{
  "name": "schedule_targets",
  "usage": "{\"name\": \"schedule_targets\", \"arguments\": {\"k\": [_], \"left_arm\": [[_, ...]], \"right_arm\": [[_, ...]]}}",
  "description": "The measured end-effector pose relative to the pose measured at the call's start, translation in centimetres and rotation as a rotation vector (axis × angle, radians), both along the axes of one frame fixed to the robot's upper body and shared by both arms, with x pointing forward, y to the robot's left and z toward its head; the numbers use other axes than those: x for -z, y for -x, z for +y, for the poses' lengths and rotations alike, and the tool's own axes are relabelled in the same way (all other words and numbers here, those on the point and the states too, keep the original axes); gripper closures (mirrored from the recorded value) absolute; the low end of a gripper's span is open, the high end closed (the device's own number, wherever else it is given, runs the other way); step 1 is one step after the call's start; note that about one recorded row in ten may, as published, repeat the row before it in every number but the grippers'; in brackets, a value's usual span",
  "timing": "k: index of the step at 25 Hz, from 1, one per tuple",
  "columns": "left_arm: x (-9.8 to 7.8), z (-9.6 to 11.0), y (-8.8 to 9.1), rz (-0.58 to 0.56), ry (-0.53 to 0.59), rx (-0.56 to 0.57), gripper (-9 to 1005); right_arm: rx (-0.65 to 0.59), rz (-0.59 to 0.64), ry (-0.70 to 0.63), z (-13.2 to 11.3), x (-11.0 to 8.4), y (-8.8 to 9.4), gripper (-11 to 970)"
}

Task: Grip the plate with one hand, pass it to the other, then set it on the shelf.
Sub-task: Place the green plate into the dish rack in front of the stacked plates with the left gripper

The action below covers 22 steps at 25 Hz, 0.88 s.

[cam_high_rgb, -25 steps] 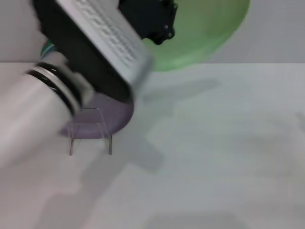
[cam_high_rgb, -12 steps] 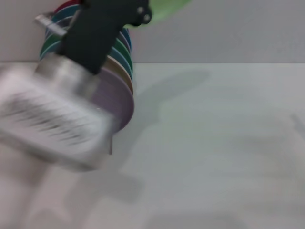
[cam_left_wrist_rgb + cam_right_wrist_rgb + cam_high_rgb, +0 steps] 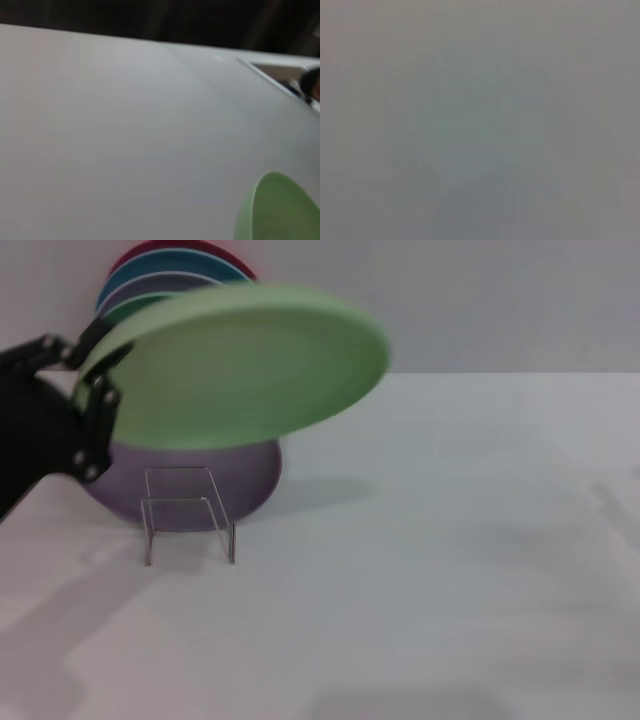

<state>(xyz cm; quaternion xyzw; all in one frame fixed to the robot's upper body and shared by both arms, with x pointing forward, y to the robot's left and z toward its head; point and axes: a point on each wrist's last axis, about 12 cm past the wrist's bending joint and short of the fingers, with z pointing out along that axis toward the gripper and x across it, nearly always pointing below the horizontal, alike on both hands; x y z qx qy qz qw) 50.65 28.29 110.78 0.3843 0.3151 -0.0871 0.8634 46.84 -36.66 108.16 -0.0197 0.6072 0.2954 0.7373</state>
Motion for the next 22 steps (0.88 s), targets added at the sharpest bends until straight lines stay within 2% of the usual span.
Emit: {"name": "schedule_targets", "arguments": {"k": [3,7,22], "left_arm": [[0.7,1.9,0.3,0.016,-0.083,-0.065,917],[0.5,2.4,0.0,0.002,-0.114,-0.090,920],[1.1,2.3,-0.3,0.023,-0.180,-0.104,920]], "right_arm": [[-0.020,-0.009,-0.004,0.4,-0.1,-0.1,157],[-0.042,-0.020,-0.005,0.7,-0.2,-0.1,157],[-0.062,-0.033,-0.017,1.0,-0.2,0.1,158]]}}
